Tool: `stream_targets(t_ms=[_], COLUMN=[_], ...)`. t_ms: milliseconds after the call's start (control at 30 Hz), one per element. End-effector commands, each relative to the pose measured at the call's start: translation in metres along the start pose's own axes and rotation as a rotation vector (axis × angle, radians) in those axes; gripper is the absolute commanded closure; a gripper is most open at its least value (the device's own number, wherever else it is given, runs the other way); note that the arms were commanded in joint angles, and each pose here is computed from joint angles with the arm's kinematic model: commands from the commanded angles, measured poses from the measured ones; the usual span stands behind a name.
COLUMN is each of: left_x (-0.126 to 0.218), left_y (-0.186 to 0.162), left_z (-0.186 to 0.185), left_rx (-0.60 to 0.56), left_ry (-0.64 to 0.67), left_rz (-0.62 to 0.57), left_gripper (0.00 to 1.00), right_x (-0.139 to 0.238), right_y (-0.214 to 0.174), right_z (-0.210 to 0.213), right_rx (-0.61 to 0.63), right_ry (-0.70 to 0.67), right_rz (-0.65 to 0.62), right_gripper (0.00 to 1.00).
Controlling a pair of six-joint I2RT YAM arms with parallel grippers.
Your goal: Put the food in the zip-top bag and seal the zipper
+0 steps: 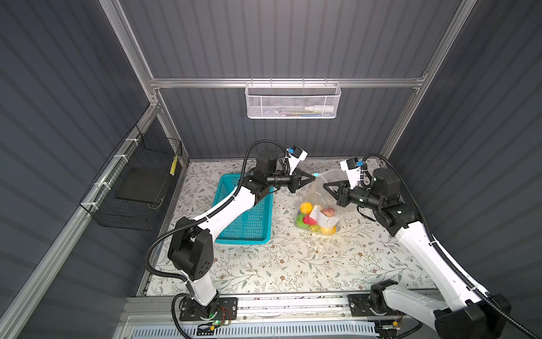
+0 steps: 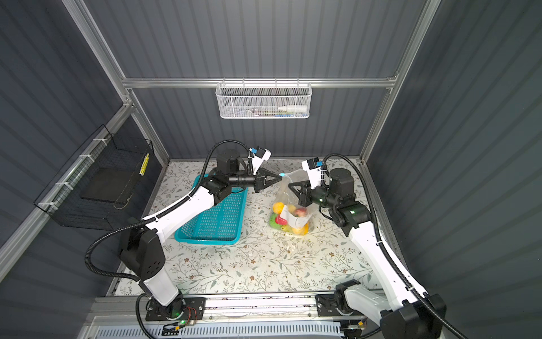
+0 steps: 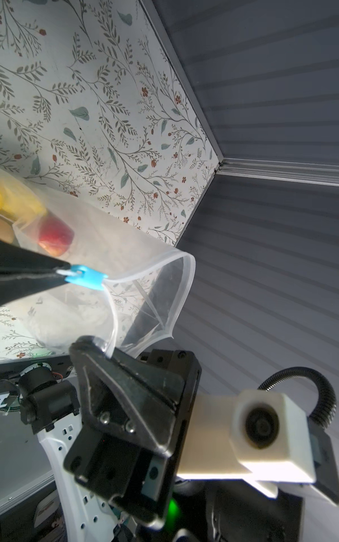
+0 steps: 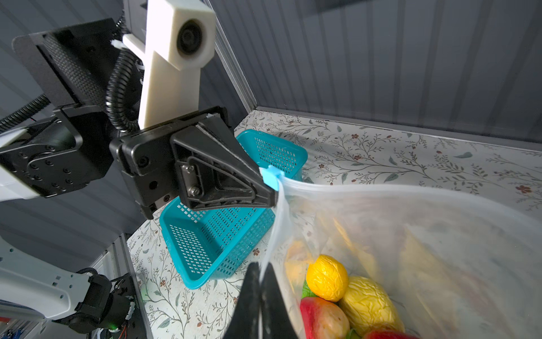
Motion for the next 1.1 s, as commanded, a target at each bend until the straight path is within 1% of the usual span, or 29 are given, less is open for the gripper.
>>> stream_targets(t_ms=[0, 67, 133, 200, 333, 367, 400, 500, 700, 900, 1067], left_x=[0.0, 0.001, 0.002, 0.001, -0.001, -0.002, -0.002, -0.003, 0.0, 0.001, 0.001], left_y=[0.009, 0.01, 0.01, 0.01, 0.007, 0.006, 0.006, 0.004, 0.004, 0.004, 0.005], left_z=[-0.003, -0.003, -0.004, -0.006, -0.012, -0.013, -0.014, -0.019, -0.024, -0.026, -0.025], left_rx=[-0.019, -0.03, -0.043, -0.059, -0.082, -0.086, -0.09, -0.095, -0.106, -0.105, -0.11], left_ry=[-0.017, -0.008, -0.004, -0.004, -0.018, -0.021, -0.023, -0.034, -0.036, -0.038, -0.036], left_rz=[-0.006, 0.005, 0.026, 0.05, 0.088, 0.097, 0.103, 0.118, 0.124, 0.126, 0.125], left_gripper=[1.0, 1.0, 1.0, 1.0, 1.0, 1.0, 1.0, 1.0, 1.0, 1.0, 1.0], right_x=[0.006, 0.008, 0.013, 0.02, 0.028, 0.031, 0.023, 0.017, 0.003, -0.012, -0.022], right_y=[0.011, 0.014, 0.021, 0.03, 0.046, 0.049, 0.049, 0.05, 0.047, 0.039, 0.029], right_z=[0.008, 0.011, 0.017, 0.025, 0.04, 0.046, 0.041, 0.043, 0.043, 0.034, 0.023], right_rx=[0.04, 0.06, 0.1, 0.159, 0.27, 0.302, 0.305, 0.333, 0.358, 0.331, 0.316], right_ry=[0.007, 0.006, 0.001, 0.004, 0.039, 0.06, 0.067, 0.109, 0.193, 0.226, 0.212], right_rz=[-0.025, -0.028, -0.031, -0.036, -0.04, -0.039, -0.013, 0.033, 0.102, 0.158, 0.201], right_gripper=[1.0, 1.0, 0.9, 0.82, 0.72, 0.68, 0.65, 0.61, 0.55, 0.54, 0.54])
Point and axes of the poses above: each gripper's point midway between its finger pads, its own x axis back along the fingers, its own z axis along the line the jaws close on, y = z × x, the point moved 3 cm from there along x, back along the fingers, and after that the axes turned 15 degrees about -x, right-handed, at the moved point
